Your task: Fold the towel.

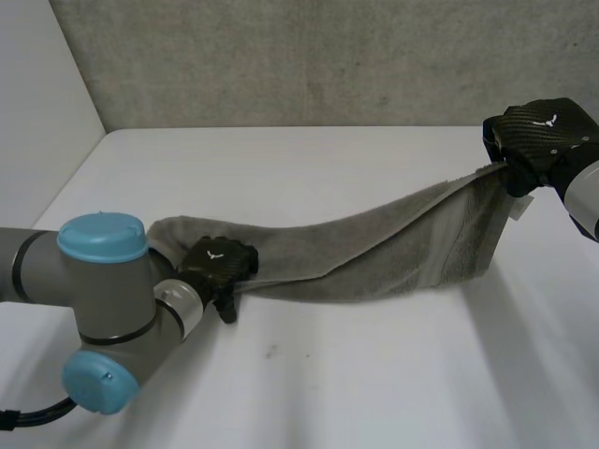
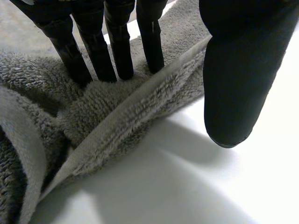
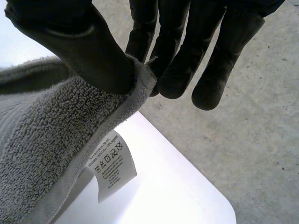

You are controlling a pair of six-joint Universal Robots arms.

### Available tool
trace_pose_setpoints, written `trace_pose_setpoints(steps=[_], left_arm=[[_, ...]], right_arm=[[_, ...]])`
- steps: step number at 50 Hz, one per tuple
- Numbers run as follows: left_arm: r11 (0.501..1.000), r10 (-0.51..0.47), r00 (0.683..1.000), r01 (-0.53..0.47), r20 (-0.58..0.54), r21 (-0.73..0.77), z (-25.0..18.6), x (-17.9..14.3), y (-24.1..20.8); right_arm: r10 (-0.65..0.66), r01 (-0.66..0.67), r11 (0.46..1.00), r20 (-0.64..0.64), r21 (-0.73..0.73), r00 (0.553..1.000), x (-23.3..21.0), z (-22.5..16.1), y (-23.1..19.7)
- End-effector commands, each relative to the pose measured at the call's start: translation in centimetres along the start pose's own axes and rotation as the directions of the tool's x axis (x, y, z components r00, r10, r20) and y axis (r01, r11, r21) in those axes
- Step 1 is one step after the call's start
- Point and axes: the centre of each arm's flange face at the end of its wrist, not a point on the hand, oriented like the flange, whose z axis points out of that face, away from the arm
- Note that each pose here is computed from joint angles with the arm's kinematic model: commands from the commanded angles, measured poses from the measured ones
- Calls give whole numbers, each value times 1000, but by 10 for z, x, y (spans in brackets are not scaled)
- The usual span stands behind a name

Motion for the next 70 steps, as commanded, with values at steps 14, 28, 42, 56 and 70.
trace_pose_setpoints(steps=[14,28,42,56,70], left_arm=[[997,24,998,-28,50,71,24,-13,-9],[962,106,980,-144,168,231,-40,-47,-89],[990,140,990,-140,26,-7,-118,-56,-97],[980,45,998,-51,-34,-194,-40,-86,-48],[918,176,959,-241,221,315,17,-148,-166]], right_arm=[[2,-1,1000,19,-7,1000,-4,1,4],[-24,24,999,-9,44,1000,6,0,-17],[-180,195,976,147,-98,973,-8,-34,-34],[-189,274,944,380,-184,906,-71,1,13],[-190,201,950,-69,237,979,-33,95,-88]])
